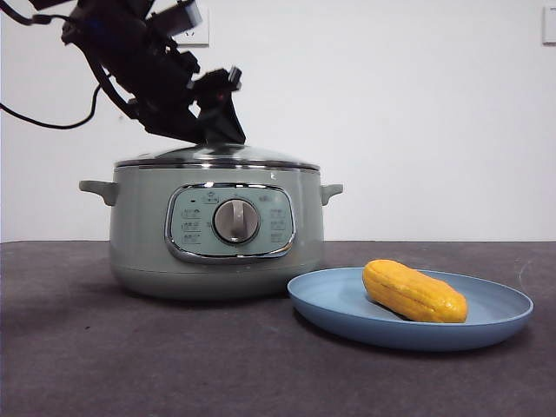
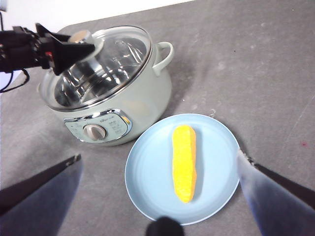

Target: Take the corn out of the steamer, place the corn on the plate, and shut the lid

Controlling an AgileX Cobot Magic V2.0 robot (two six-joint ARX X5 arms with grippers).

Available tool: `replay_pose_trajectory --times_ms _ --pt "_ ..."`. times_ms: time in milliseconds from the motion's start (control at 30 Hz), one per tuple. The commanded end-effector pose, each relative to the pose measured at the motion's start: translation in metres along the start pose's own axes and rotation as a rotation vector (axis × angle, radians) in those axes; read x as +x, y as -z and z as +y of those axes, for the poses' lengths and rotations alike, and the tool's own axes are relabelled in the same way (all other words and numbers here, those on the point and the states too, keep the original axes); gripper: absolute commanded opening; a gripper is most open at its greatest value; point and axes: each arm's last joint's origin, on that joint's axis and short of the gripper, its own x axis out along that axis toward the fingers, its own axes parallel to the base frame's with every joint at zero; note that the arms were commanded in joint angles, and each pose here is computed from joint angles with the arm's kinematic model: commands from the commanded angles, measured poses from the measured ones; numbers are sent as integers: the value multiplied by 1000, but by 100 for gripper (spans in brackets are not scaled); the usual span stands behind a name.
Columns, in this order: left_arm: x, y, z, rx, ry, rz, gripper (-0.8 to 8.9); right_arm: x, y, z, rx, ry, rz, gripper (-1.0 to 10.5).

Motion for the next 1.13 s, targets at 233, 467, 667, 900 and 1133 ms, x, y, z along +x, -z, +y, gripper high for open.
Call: replay_pose_trajectory --times_ms 233,467,667,900,1133 --pt "8 5 -1 -1 12 21 -8 1 1 0 -10 -2 0 684" --pt "8 11 -1 -15 16 87 167 1 1 0 -10 -3 1 684" --pt "6 10 -1 -14 14 82 538 1 1 0 -18 -3 1 684" --pt "-12 -6 -2 -4 -4 22 538 1 2 0 -29 0 11 684" --pt "-63 -37 -7 12 -20 -90 537 1 4 -1 -45 6 29 684"
